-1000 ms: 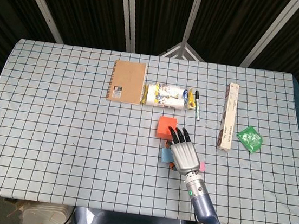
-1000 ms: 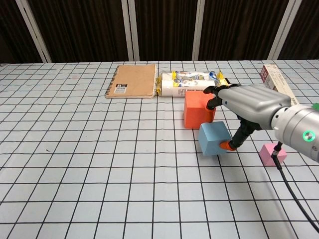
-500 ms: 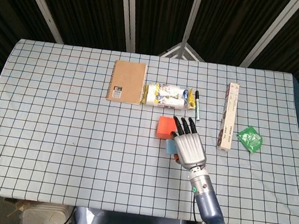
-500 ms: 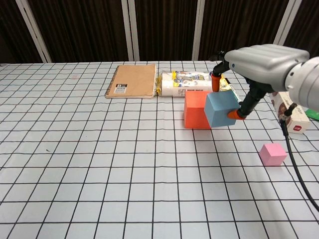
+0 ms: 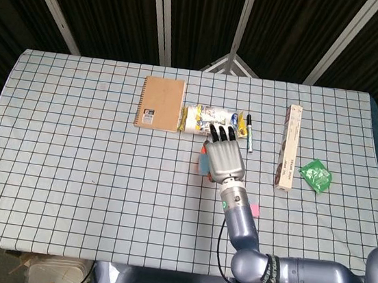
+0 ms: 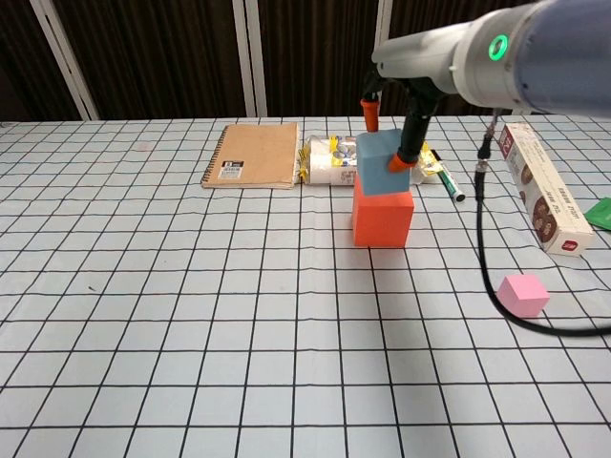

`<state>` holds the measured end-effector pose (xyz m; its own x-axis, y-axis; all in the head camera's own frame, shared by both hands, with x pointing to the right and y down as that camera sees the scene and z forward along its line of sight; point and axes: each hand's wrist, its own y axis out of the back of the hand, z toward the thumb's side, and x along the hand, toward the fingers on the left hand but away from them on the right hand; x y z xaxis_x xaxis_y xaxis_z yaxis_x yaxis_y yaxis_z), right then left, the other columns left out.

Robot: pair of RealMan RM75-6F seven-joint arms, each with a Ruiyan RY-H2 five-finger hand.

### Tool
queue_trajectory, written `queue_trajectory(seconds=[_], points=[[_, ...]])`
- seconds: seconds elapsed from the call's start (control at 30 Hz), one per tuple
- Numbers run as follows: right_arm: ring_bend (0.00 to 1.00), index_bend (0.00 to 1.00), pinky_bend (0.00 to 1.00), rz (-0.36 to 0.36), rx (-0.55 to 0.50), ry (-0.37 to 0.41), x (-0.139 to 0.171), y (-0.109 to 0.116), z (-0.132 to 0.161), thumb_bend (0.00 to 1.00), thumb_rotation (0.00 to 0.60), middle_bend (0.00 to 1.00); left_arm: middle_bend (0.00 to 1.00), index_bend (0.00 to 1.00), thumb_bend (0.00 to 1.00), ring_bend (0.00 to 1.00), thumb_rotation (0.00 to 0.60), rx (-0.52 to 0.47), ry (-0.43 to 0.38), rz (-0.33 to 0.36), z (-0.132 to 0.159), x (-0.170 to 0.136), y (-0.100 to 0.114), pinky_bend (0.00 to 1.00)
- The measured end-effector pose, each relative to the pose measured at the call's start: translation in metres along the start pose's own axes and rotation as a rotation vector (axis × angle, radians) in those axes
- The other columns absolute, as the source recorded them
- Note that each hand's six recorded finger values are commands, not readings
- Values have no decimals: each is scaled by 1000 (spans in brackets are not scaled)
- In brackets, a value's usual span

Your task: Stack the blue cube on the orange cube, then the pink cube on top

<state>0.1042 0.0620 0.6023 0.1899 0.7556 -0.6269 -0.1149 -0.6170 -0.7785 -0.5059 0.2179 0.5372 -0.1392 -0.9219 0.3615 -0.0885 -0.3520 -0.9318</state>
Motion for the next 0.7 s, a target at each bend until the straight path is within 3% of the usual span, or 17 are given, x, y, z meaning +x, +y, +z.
queue_trajectory(seconds=[0.27, 0.7], points=[[0, 436, 0, 2, -29, -15, -28, 17, 18, 281, 600, 0, 0, 70, 124, 0, 600, -5, 10, -7, -3, 3, 0, 0], [0, 436, 0, 40, -51, 2, -43, -3, 16, 281, 600, 0, 0, 70, 124, 0, 600, -11, 26, -8, -7, 7, 0, 0]])
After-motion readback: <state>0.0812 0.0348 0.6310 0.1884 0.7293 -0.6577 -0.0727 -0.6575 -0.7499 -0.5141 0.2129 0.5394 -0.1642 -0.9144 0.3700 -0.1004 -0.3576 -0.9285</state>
